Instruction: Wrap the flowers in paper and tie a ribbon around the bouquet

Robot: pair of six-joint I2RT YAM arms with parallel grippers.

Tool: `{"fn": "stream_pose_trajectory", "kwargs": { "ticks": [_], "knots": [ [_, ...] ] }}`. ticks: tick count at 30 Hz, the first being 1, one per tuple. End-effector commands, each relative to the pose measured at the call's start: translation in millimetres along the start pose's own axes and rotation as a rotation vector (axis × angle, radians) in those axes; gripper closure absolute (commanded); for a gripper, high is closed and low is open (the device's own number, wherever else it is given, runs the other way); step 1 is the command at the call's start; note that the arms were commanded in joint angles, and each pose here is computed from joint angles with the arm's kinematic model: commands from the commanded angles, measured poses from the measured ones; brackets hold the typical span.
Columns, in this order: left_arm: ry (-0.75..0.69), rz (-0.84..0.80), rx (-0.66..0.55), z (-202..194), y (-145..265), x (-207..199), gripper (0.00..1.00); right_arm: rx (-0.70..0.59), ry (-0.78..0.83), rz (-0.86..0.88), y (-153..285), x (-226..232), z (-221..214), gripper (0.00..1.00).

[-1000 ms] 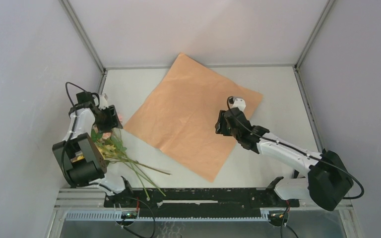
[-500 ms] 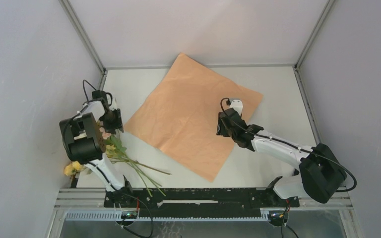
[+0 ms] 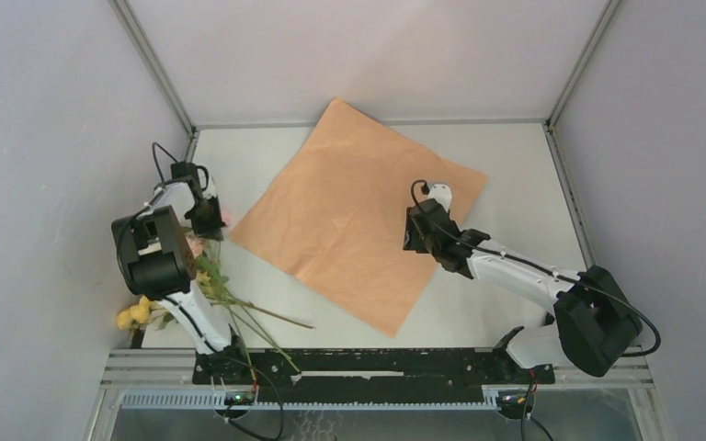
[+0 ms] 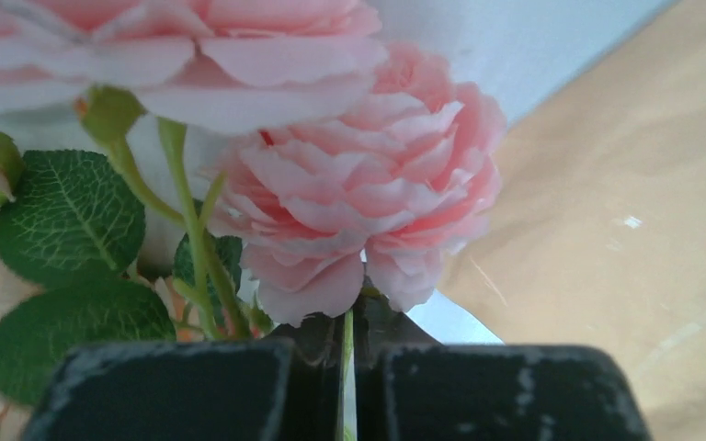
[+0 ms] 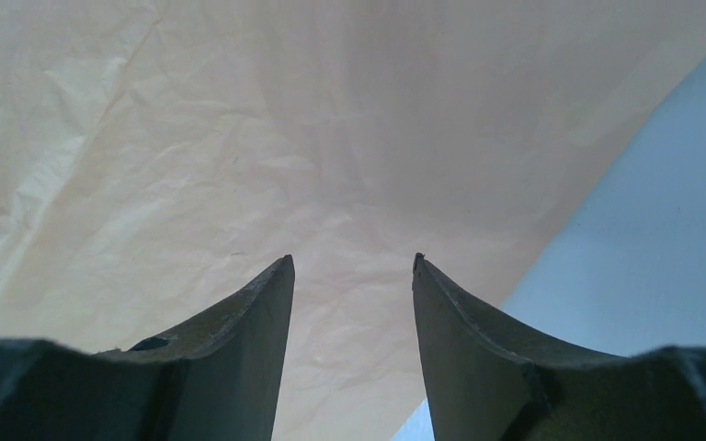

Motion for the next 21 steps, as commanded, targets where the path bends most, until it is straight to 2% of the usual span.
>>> {"fn": "stream_pose_trajectory", "kwargs": {
  "ticks": [1,3,8,12,15,17,21],
  "knots": [
    [0.008,-0.18,-0.199,15,71,-21,1.0,-0.126,0.017,0.1,26,17,32,0.41],
    [0.005,-0.245,-0.276,16,102,-29,1.0,-0.164,0.053,0.215,37,33,39,0.41],
    [0.0,-0.418,-0.449,7,173,-45,1.0,-0.29,0.16,0.661,72,102,59,0.39],
    [-0.001,-0.647,-0.529,-8,224,-68,1.0,-0.352,0.262,0.951,100,170,72,0.3],
    [-0.013,-0.796,-0.559,-16,258,-82,1.0,-0.384,0.307,1.127,114,223,82,0.19],
    [-0.023,-0.852,-0.555,-20,271,-91,1.0,-0.403,0.322,1.172,114,252,90,0.1],
    [-0.051,-0.895,-0.534,-33,279,-106,1.0,-0.409,0.322,1.141,89,299,107,0.07]
  ]
}}
Point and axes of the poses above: each gripper's point midway between its finger pads, its own y axis back along the fingers, its own x axis along the line the jaws close on, z = x × y, the point moved 6 cm from there along y, back along the fingers, and after that the axes turned 10 degrees about y, right-handed, at the moved point
